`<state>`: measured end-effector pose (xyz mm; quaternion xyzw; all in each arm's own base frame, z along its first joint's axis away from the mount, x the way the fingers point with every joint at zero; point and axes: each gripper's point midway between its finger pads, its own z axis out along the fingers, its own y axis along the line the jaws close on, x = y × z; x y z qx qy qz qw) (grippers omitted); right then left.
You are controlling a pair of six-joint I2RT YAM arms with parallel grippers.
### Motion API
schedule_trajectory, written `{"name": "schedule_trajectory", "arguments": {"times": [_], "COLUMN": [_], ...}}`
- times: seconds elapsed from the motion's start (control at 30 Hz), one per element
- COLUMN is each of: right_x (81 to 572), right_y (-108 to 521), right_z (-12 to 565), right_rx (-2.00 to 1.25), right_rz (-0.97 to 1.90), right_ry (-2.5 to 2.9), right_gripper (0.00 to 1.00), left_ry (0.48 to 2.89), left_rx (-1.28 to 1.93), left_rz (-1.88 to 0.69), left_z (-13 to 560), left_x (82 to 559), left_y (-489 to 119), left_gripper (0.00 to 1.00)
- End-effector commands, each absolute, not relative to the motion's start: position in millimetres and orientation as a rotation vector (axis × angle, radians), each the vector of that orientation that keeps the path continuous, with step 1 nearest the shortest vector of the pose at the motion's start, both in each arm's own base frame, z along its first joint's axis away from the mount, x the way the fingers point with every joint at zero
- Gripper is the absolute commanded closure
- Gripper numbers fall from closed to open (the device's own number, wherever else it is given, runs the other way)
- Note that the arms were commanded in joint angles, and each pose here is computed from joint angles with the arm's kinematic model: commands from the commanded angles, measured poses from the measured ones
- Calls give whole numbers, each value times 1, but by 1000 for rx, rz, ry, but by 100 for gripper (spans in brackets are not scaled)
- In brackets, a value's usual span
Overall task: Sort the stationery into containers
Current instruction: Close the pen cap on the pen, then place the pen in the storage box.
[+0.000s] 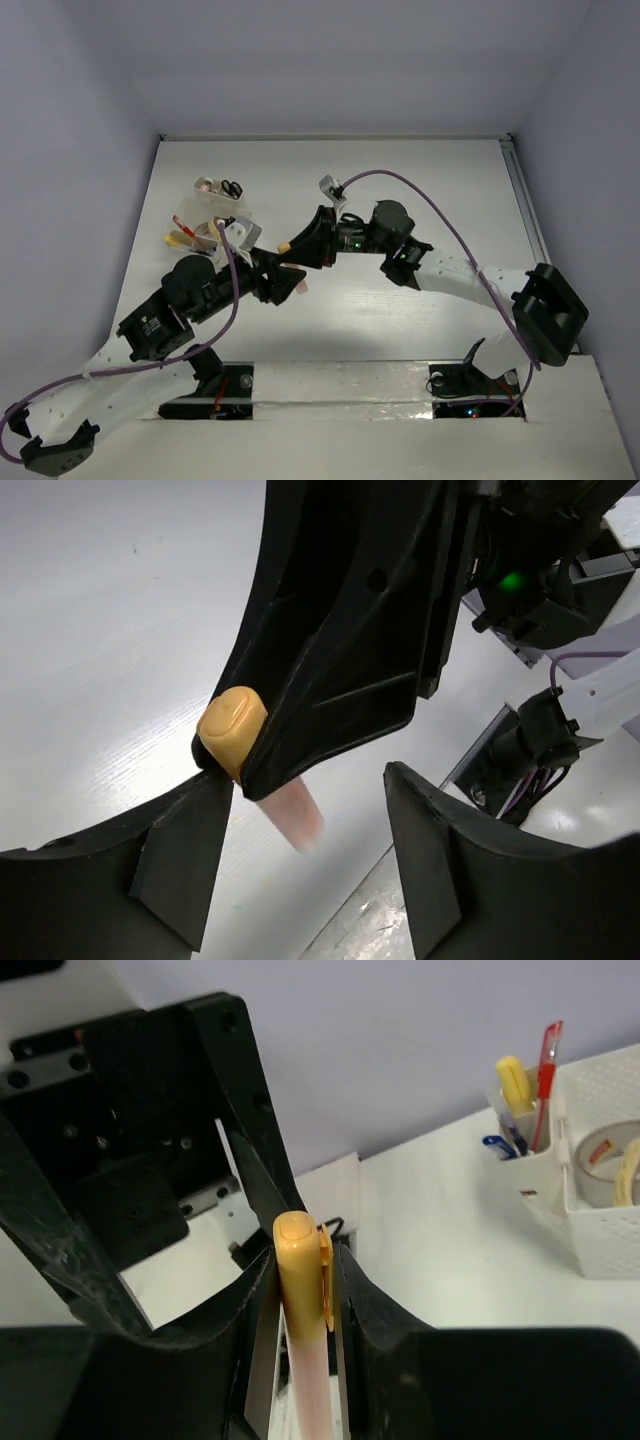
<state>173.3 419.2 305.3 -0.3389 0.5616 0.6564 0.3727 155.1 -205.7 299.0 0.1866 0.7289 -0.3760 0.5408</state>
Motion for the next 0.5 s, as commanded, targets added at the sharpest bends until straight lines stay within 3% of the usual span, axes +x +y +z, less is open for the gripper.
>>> {"name": "schedule_trajectory", "arguments": {"times": [0.0, 0.27, 0.47], "right_x": [143, 150, 166], "right_y": [400, 379, 367], "right_z": [220, 214, 213], "right_rx": [-1016, -1038, -1023], "right_rz": [1705, 1655, 1438], "right_ry": [1801, 1799, 1803], "right_gripper": [100, 100, 100], "left_ry": [1236, 1304, 1542], "left_rx": [277, 28, -146], "left_rz": [-1018, -1053, -1062], "left_z": [446, 451, 406], "left_x": [152, 159, 175], "left_y": [-186, -159, -167], "left_gripper": [40, 30, 36]}}
